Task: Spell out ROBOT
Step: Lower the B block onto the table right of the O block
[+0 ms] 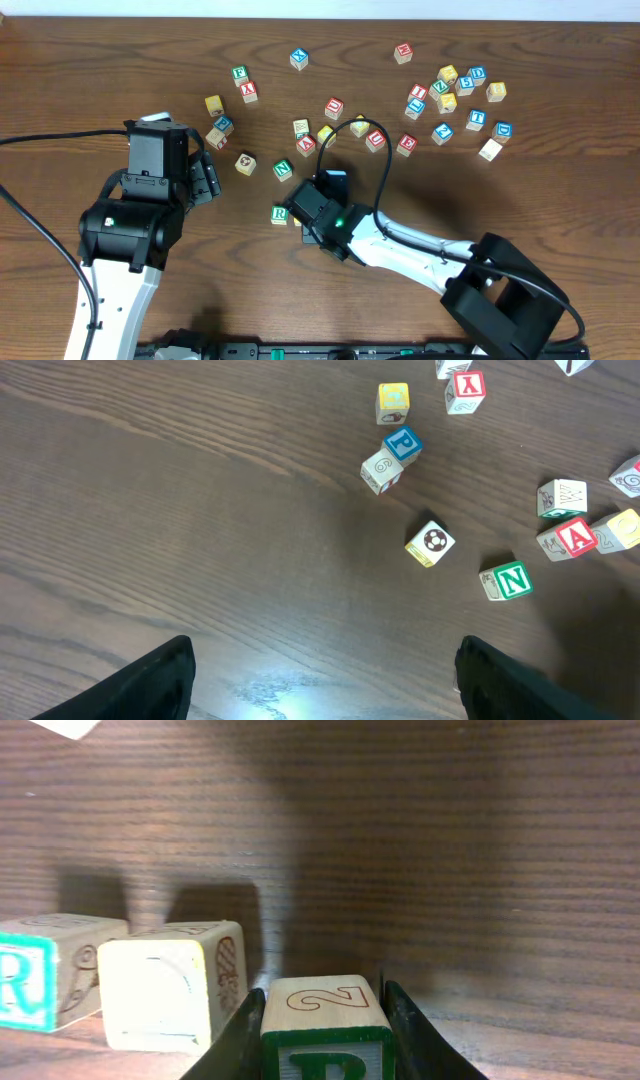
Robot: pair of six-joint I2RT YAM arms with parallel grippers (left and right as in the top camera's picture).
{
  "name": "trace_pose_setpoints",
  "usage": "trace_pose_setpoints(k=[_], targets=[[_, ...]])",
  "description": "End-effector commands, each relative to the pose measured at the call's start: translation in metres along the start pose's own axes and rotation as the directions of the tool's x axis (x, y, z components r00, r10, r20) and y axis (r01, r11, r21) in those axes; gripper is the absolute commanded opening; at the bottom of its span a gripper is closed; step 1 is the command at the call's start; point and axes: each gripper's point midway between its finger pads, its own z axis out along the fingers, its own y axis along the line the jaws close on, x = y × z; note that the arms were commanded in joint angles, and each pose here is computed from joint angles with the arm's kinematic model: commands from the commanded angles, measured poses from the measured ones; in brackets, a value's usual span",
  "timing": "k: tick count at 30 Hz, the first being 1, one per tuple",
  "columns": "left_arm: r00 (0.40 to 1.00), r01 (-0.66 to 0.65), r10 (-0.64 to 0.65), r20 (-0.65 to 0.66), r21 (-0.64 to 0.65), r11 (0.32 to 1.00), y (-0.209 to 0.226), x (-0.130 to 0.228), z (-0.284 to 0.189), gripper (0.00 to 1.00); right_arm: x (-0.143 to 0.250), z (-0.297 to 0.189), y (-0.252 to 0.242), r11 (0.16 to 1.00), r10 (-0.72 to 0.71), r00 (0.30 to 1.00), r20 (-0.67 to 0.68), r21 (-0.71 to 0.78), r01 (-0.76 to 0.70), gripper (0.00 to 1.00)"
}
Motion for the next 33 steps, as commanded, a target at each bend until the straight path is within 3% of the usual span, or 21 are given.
trace_pose_setpoints(k=[1,33], targets=[[1.0,-0.007,0.008,0.028,-0.014,1.0,0.004,-0.008,-0.006,0.82,0.0,0.004,-0.007,0.999,-0.018,1.0,0.013,0.033,0.018,0.11],[1.0,-0.007,0.007,0.028,-0.014,1.0,0.004,-0.008,-0.006,0.82,-0.008,0.013,-0.017,0.999,-0.016,1.0,0.014,0.051,0.015,0.17]])
